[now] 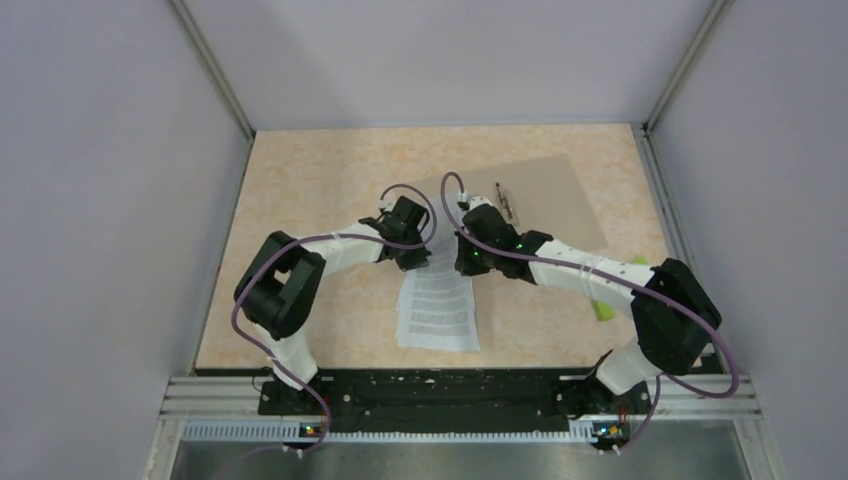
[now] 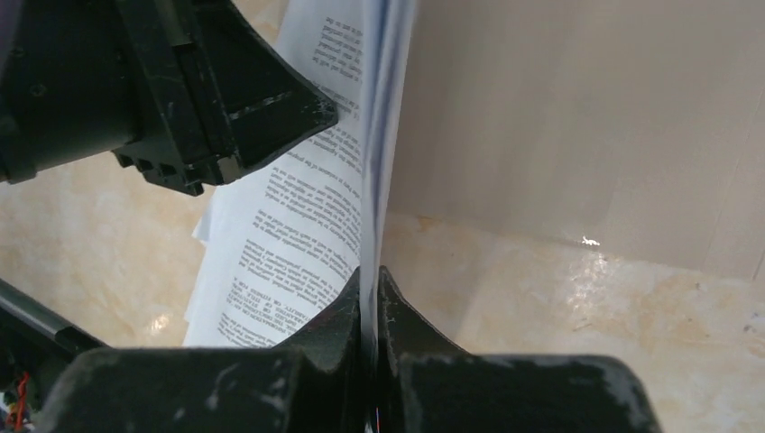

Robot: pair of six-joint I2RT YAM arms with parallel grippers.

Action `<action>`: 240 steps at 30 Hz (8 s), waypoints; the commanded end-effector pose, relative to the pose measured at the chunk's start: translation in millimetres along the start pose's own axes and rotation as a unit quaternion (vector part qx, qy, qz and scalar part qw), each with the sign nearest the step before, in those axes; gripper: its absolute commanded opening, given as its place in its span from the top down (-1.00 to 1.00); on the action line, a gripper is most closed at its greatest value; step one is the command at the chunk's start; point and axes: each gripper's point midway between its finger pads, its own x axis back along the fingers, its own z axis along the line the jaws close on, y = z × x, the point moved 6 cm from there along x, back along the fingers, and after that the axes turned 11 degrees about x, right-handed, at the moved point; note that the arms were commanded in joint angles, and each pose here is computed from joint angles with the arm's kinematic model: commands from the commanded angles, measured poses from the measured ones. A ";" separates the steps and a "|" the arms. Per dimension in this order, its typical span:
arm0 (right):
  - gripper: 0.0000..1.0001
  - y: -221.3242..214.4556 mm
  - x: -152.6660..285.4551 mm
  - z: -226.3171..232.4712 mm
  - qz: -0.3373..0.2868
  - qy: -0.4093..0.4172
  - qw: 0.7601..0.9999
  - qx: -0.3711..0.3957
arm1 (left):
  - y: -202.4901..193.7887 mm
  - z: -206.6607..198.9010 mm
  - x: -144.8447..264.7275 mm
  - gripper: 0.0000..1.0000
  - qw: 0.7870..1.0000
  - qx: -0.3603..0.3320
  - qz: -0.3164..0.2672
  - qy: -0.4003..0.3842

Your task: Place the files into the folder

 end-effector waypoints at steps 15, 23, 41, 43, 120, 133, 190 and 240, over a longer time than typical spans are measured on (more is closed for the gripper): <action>1.00 22.2 23.7 -20.4 -0.133 -0.043 0.982 0.129 | 52.1 -19.8 60.9 0.17 0.988 -0.091 -0.083 -0.092; 1.00 53.7 69.6 -1.3 -0.248 0.027 0.951 0.185 | 93.1 -25.1 110.1 -0.37 0.924 -0.196 -0.090 -0.316; 1.00 111.5 189.9 35.2 -0.341 0.047 0.908 0.237 | 121.4 -41.9 232.9 -0.64 0.684 -0.357 -0.351 -0.530; 1.00 114.6 204.1 39.3 -0.347 0.051 0.905 0.239 | 123.4 -44.4 238.1 -0.64 0.671 -0.366 -0.356 -0.538; 1.00 117.2 336.0 42.6 -0.463 0.132 0.837 0.259 | 60.6 -125.0 326.2 -0.64 0.498 -0.476 -0.122 -0.715; 1.00 115.2 304.8 29.0 -0.444 0.071 0.864 0.227 | 56.5 -119.3 316.7 0.38 0.521 -0.462 -0.101 -0.710; 0.29 46.8 91.5 -50.9 -0.403 -0.015 0.910 0.102 | 28.7 -56.1 112.4 0.06 0.739 -0.413 -0.264 -0.462; 0.07 24.0 90.7 -55.8 -0.399 0.027 0.910 0.105 | 18.8 -54.7 125.2 -0.05 0.734 -0.415 -0.247 -0.477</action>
